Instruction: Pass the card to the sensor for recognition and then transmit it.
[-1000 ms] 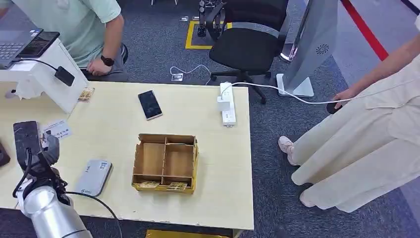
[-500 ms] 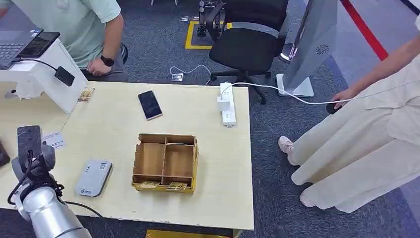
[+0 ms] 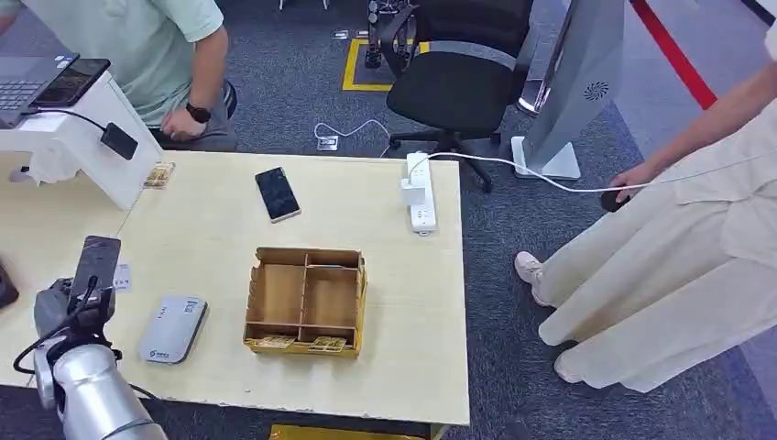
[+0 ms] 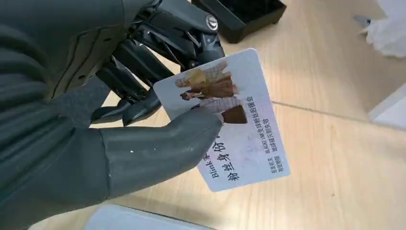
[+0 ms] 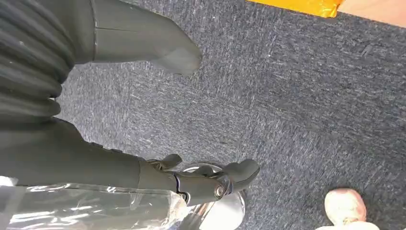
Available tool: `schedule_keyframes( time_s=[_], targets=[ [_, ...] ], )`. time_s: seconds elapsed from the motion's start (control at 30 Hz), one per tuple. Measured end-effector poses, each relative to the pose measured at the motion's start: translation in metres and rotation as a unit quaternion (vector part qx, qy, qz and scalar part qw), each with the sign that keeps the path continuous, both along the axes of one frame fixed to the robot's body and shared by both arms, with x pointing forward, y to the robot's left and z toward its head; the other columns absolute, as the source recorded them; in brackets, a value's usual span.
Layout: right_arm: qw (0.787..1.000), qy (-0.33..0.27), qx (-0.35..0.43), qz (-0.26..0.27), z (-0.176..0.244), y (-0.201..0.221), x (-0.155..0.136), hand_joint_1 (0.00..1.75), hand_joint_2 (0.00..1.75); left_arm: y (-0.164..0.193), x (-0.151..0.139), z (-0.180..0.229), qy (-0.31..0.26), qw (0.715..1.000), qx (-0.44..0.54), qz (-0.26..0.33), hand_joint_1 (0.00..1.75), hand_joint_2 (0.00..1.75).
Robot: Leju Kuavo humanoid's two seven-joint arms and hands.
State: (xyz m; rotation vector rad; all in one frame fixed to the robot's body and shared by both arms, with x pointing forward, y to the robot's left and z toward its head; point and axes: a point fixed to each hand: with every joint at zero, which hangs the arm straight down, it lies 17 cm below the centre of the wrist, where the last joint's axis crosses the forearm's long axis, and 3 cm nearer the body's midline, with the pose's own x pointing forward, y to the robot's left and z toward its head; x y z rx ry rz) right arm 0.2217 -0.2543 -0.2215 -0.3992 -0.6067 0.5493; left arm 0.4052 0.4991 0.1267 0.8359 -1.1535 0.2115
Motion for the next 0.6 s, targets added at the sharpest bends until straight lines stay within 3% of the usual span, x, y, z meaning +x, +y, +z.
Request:
schedule_keyframes(
  time_s=[0.2,0.6],
  targets=[
    [0.999,0.004,-0.022,-0.024,0.004,-0.019,0.002,0.00,1.75,-0.012,-0.012,-0.020,0.043,0.997,0.026,-0.057,1.75,1.75],
    [0.999,-0.002,-0.032,-0.032,0.010,-0.031,0.005,0.00,1.75,-0.028,-0.043,-0.036,0.097,0.989,0.051,-0.096,1.75,1.75]
  ],
)
